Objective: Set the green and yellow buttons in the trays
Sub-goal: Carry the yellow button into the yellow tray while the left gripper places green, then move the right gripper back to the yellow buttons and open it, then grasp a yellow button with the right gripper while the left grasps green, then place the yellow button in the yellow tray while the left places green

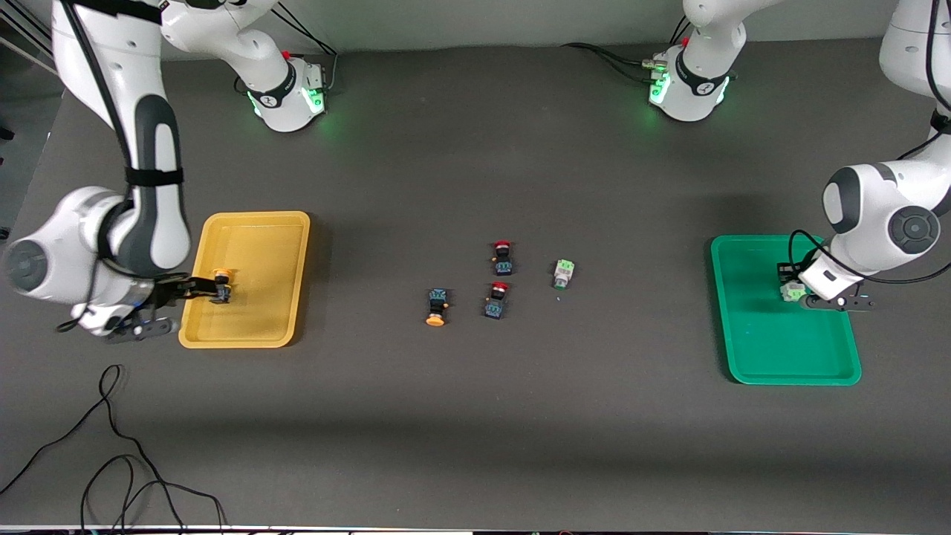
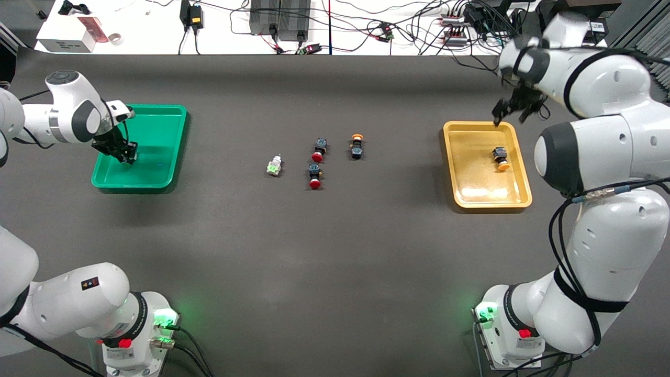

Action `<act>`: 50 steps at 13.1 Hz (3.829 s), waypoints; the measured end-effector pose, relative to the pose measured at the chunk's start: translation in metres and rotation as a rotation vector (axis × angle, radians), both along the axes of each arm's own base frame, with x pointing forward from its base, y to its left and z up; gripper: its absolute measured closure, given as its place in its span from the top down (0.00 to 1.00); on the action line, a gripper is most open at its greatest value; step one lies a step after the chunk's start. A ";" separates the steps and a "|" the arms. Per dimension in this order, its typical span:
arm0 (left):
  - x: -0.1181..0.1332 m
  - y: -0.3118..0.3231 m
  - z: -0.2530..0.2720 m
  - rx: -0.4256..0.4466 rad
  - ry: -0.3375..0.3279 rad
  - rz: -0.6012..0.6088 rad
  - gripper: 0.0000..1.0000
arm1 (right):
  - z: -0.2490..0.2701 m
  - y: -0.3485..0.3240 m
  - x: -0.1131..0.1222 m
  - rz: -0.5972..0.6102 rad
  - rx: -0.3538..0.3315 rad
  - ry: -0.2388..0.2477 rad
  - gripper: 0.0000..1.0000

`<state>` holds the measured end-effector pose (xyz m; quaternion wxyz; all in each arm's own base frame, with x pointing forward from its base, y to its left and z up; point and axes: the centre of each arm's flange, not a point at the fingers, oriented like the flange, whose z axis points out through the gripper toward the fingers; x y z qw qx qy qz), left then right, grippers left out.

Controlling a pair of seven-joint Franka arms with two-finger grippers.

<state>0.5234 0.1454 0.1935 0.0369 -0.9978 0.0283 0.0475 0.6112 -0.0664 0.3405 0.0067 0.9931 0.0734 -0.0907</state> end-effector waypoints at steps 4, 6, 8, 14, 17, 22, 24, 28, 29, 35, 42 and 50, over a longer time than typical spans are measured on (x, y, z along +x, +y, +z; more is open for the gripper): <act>0.001 0.001 0.000 -0.002 -0.005 -0.029 0.37 | 0.081 0.097 0.029 -0.046 -0.019 -0.008 1.00; 0.002 0.001 0.001 -0.004 -0.004 -0.052 0.58 | 0.066 0.192 0.026 -0.102 -0.011 -0.001 1.00; 0.005 0.003 0.009 0.001 0.010 -0.055 0.80 | 0.035 0.296 0.017 -0.162 0.028 0.007 1.00; 0.040 -0.050 0.154 -0.099 0.176 0.007 0.99 | -0.028 0.483 -0.009 -0.328 0.113 -0.053 1.00; 0.055 -0.103 0.195 -0.144 0.190 0.077 0.96 | -0.068 0.486 -0.006 -0.356 0.095 -0.080 1.00; 0.059 -0.264 0.191 -0.097 0.150 0.211 0.97 | -0.181 0.467 0.000 -0.389 0.030 -0.136 1.00; 0.056 -0.325 0.174 -0.099 0.114 0.261 0.97 | -0.180 0.467 0.001 -0.389 0.031 -0.139 0.95; 0.041 -0.419 0.122 -0.105 0.066 0.290 0.98 | -0.171 0.469 0.001 -0.388 0.037 -0.137 0.86; 0.035 -0.437 0.106 -0.087 0.050 0.257 0.98 | -0.171 0.470 0.000 -0.385 0.035 -0.132 0.85; -0.010 -0.486 0.029 -0.111 0.003 0.174 0.98 | -0.167 0.477 -0.008 -0.366 0.021 -0.102 0.39; -0.024 -0.494 -0.017 -0.034 -0.031 0.093 0.90 | 0.017 0.421 0.017 -0.291 0.012 -0.010 0.39; -0.016 -0.497 -0.007 -0.034 -0.068 0.170 0.42 | 0.091 0.113 0.013 -0.039 -0.006 0.009 0.39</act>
